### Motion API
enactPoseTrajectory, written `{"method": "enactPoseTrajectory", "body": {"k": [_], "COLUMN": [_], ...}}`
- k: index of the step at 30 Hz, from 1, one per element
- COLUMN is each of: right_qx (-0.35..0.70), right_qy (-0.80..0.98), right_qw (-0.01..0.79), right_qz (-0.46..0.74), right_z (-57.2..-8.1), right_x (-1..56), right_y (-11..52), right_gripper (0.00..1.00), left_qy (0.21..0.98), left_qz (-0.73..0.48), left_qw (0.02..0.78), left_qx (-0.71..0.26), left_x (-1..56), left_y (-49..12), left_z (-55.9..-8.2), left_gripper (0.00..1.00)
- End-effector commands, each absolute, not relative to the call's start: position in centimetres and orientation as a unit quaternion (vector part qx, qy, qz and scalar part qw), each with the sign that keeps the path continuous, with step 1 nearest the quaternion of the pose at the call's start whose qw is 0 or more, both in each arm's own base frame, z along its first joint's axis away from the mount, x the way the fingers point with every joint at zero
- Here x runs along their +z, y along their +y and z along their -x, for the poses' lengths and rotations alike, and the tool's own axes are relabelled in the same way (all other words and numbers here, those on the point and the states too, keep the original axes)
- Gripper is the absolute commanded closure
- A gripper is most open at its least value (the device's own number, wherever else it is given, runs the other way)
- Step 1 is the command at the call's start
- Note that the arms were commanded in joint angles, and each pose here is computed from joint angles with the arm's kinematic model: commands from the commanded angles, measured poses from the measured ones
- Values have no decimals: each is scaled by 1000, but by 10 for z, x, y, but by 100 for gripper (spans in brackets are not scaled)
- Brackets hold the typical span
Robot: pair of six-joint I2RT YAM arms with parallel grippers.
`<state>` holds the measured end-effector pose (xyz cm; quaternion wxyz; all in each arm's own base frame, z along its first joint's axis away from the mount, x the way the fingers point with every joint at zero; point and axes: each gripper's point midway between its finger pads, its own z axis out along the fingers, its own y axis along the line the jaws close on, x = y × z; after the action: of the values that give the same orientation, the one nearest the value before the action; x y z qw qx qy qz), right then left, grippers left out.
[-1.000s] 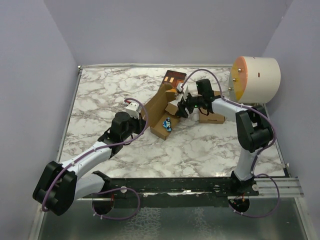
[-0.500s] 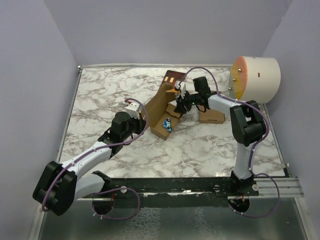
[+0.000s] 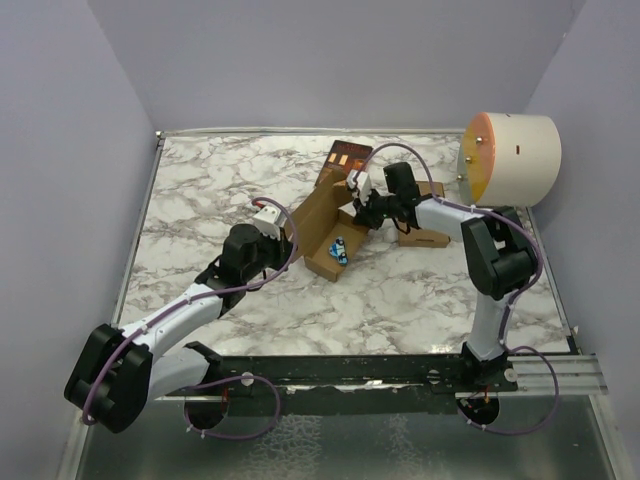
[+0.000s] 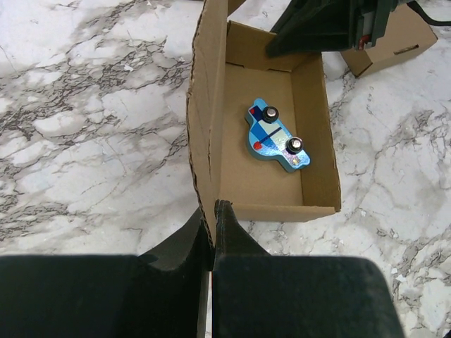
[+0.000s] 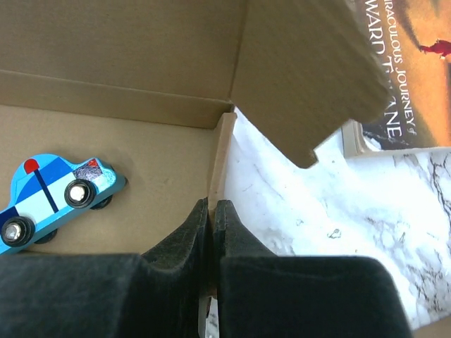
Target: Fold the paper box
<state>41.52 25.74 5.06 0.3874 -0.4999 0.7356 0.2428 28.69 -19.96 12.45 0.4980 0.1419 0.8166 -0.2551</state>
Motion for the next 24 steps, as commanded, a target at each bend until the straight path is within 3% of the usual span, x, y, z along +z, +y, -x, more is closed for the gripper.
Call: {"method": "enactPoseTrajectory", "body": {"k": [1,5,9,14,20,22,24], "right_qx": [161,136,146,141,132,113,61], "right_qy": [772,781,780,780,782,783,784], "right_qw": [370,362,349,349,354,358,366], "right_qz": [492,491,499,500,496,497,497], "right_z": [-397,-381,-363,-364,-372,-375,-382], "right_x": [31,29,26,24,23,21,17], "right_y": [242,235,230,228,228,225,217], "right_gripper": [99,99,82,80,84,97,99], "left_qy": [796,794,792,791,788,788,788], "left_qz": [-162,-164,-169,-171,-170,-171,-170], "left_qw": [514,515,514,512,515,514,513], "left_qx": [-276,-278,-284,-290,-292,-292,-293], "left_x": [146,148,148,148,151,151,151], "left_y": [-209,-210,-213,-214,-214,-215,-215], "left_z": [-287,-287,-285,-284,-284,-283,-284], "left_gripper": [100,100,100,100,100,100,100]}}
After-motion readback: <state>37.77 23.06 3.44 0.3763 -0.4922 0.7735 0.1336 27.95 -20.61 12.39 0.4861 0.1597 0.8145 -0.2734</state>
